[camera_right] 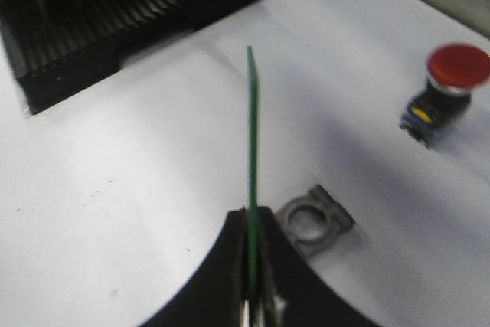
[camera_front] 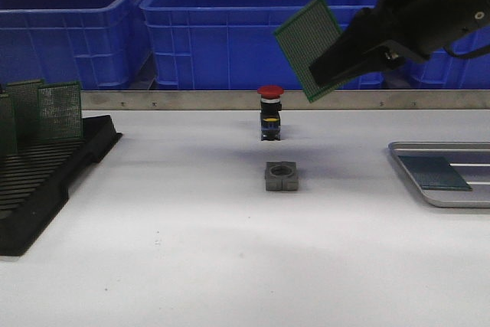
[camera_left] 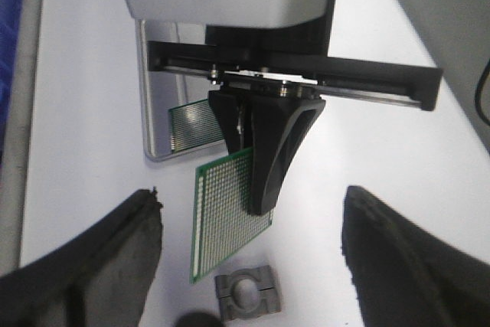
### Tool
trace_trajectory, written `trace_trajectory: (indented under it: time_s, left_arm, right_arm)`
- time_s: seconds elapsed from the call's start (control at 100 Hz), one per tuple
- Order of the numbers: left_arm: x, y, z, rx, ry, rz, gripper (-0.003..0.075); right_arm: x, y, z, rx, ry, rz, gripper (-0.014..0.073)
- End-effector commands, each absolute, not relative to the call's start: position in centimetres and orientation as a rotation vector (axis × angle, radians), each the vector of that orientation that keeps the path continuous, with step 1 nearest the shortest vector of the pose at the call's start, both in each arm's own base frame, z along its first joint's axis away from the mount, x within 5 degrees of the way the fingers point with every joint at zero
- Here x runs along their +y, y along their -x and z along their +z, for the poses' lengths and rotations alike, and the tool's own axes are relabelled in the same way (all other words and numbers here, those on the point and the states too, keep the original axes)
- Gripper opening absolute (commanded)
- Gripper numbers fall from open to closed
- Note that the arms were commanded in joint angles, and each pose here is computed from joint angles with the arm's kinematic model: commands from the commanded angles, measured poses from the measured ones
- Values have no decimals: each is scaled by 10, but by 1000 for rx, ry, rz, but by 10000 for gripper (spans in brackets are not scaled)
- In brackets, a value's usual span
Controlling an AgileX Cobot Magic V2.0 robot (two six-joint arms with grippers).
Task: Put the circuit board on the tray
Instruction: 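Open the left gripper and move the board with the right gripper toward the tray, then lower the board onto the metal tray and open the right gripper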
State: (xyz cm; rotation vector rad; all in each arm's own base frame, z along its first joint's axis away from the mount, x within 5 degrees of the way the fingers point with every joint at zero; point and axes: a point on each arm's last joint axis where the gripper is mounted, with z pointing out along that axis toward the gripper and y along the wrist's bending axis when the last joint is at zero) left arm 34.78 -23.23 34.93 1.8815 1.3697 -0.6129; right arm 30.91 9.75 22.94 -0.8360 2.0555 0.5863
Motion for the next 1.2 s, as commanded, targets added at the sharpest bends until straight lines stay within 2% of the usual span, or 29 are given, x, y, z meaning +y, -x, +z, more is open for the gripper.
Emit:
trace_trajectory:
  time_s: [0.0,0.25,0.46,0.51,0.58,0.7,0.75,0.8,0.89,1.06,1.13,1.19]
  left_arm:
    - [-226,-335,390,1285,-1806,-612,481]
    - [-222,-337,390,1292,-1808,-594,481]
    - [-222,-337,390,1292,-1808,-594,481]
    - [-222,-337,390,1292,-1808,-594,481]
    - [-222,-337,390,1292,-1808,-594,480]
    - [-223,-337,390,1292,-1807,-595,471]
    - [-223,-337,390,1292,-1807,-595,472]
    - [-221,-338,391,1293,-1806,-590,472]
    - [-216,-341,396,1296,-1789,-571,471]
    - [-197,-350,417,1453,-1619,-603,462]
    - [-186,-354,428,1527,-1523,-615,424]
    - [-174,-358,436,1594,-1440,-622,360]
  right_arm:
    - [84,-316,237,2094,623,626,-120]
    - [32,-335,201,2277,221,652,-120]
    - [-6,-342,176,2342,64,600,-118]
    - [-9,-342,172,2349,48,602,-92]
    - [-12,-342,170,2355,39,607,27]
    - [-13,-342,170,2357,47,597,433]
    - [-14,-343,169,2360,49,582,542]
    - [-15,-343,169,2365,55,565,591]
    - [-15,-342,168,2374,78,543,579]
    - [-18,-338,177,2378,187,451,512]
    - [-19,-335,185,2368,260,393,454]
    - [-20,-332,194,2354,320,335,378]
